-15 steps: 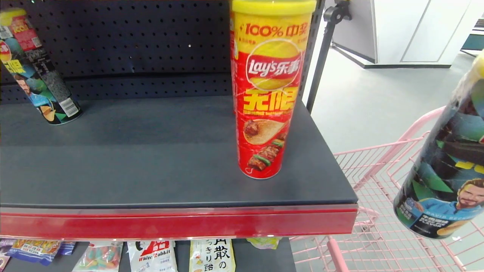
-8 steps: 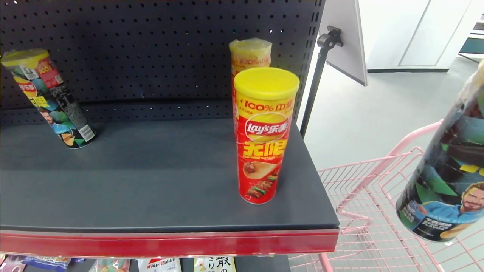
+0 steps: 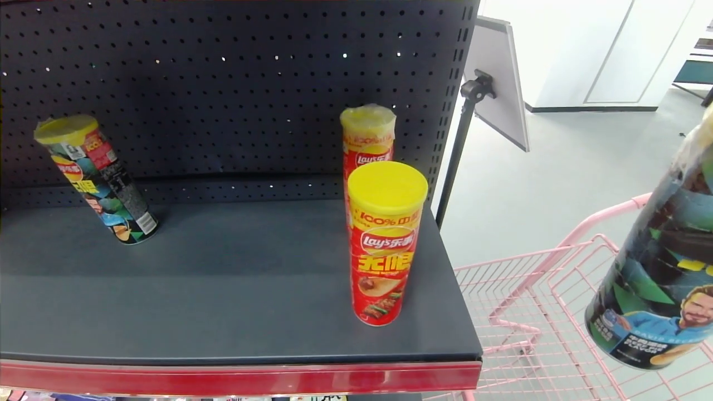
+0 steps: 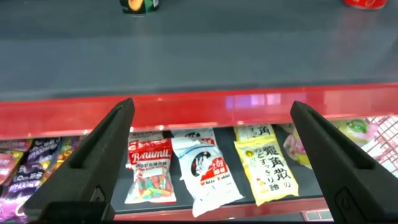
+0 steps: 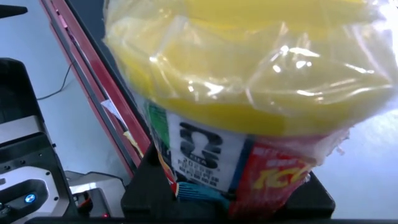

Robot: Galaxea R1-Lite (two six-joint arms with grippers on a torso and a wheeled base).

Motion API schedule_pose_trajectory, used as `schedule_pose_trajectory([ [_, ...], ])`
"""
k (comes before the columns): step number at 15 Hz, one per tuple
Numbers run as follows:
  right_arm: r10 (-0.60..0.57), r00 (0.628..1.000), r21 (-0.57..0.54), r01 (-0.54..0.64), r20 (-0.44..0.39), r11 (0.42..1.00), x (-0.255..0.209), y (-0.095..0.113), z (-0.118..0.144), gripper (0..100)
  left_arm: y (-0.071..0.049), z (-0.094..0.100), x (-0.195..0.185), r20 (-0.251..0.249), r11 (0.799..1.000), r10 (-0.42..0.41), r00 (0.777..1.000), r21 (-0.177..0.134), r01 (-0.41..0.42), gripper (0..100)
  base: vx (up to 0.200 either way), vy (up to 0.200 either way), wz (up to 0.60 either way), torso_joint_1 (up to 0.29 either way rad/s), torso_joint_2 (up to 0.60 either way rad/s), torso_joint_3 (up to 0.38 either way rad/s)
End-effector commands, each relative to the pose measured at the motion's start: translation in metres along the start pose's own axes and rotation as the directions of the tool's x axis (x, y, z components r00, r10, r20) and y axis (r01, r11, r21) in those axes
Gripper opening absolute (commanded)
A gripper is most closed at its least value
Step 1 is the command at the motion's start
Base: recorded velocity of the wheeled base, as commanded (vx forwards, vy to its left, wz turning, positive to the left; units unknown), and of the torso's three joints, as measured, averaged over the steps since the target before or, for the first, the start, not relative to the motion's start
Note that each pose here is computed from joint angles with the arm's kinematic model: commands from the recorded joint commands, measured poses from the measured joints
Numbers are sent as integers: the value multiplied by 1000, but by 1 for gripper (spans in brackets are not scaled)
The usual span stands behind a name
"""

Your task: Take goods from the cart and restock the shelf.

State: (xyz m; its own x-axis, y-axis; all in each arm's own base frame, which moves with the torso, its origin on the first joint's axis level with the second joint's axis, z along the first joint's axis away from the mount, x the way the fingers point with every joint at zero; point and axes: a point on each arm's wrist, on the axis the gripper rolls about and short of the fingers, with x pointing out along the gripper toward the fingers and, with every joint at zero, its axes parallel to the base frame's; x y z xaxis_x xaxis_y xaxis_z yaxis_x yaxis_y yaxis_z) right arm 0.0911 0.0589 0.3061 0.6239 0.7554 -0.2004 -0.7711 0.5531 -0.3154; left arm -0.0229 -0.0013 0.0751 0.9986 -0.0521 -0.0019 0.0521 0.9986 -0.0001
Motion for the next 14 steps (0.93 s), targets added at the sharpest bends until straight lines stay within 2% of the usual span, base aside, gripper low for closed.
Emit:
schedule_pose_trajectory([
  [1, 0, 1000, 7, 0, 8, 1000, -3, 2, 0, 0, 0, 0, 0, -1, 1000, 0, 1000, 0, 0, 100, 0, 0, 0, 163, -393, -222],
  [3, 7, 1000, 11, -7, -4, 1000, -1, 3, -4, 0, 0, 0, 0, -1, 1000, -2, 1000, 0, 2, 100, 0, 0, 0, 146, -349, -186],
  [8, 27, 1000, 15, -27, -8, 1000, 2, 10, -20, 0, 0, 0, 0, -1, 1000, 0, 1000, 0, 0, 100, 0, 0, 0, 7, -17, -9],
  [11, 23, 1000, 22, -23, 0, 999, 4, 9, -19, 0, 0, 0, 0, -1, 1000, 0, 1000, 0, 0, 100, 0, 0, 0, 0, 0, 0],
  [14, 39, 998, -2, -39, 53, 999, 7, 9, -12, 0, 0, 0, 0, -1, 1000, 0, 1000, 0, 0, 100, 0, 0, 0, 0, 0, 0],
])
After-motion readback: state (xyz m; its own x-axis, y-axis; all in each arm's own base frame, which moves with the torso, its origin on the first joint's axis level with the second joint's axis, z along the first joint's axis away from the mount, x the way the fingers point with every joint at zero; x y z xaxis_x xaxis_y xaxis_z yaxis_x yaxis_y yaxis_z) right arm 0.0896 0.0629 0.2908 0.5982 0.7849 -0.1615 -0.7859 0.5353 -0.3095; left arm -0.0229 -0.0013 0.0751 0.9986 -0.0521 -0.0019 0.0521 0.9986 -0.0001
